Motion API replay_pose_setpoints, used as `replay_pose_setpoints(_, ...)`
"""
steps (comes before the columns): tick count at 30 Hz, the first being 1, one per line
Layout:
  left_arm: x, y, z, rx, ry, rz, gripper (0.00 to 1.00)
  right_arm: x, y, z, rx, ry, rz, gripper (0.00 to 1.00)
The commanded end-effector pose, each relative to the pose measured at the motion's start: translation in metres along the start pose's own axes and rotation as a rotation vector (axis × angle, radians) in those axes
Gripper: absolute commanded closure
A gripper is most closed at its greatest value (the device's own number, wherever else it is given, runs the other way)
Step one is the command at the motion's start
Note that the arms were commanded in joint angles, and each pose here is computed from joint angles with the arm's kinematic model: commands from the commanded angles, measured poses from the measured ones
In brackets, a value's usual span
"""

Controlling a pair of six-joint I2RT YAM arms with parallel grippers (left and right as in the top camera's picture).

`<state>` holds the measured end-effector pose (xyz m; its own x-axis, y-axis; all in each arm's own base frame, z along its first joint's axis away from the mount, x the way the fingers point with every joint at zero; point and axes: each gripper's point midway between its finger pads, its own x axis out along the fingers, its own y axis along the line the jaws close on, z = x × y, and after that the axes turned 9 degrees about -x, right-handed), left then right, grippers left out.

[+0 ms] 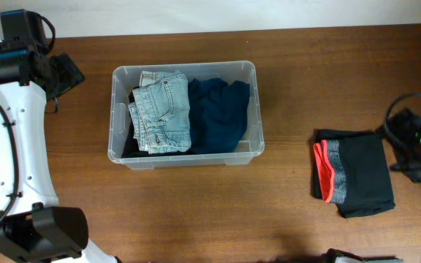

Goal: Pack container
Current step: 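Move the right gripper down to the black red-trimmed garment's right edge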

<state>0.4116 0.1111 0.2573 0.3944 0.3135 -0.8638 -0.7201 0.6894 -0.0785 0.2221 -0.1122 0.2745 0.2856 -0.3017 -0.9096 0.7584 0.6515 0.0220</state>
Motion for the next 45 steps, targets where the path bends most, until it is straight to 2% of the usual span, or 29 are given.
replay_pose_setpoints(1,-0.009,0.003,0.004,-0.019,-0.022,-0.009,0.01,0.009,-0.001,-0.024,0.077,0.032,0.127,0.01)
replay_pose_setpoints(6,-0.009,0.003,0.004,-0.019,-0.022,-0.009,0.01,0.027,-0.01,-0.044,0.13,0.006,0.218,0.01)
replay_pose_setpoints(14,-0.009,0.003,0.004,-0.019,-0.022,-0.009,0.01,0.063,-0.024,-0.073,0.171,0.05,0.248,0.01)
replay_pose_setpoints(23,-0.009,0.002,0.004,-0.019,-0.022,-0.009,0.01,0.097,-0.02,-0.076,0.137,0.155,0.344,0.01)
replay_pose_setpoints(31,-0.009,0.003,0.004,-0.019,-0.022,-0.009,0.01,0.117,-0.029,-0.076,0.246,0.197,0.484,0.02)
replay_pose_setpoints(37,-0.009,0.003,0.004,-0.019,-0.022,-0.009,0.01,0.134,-0.055,-0.087,0.372,0.198,0.474,0.02)
replay_pose_setpoints(45,-0.009,0.003,0.004,-0.019,-0.022,-0.009,0.01,0.15,-0.058,-0.102,0.372,0.208,0.47,0.01)
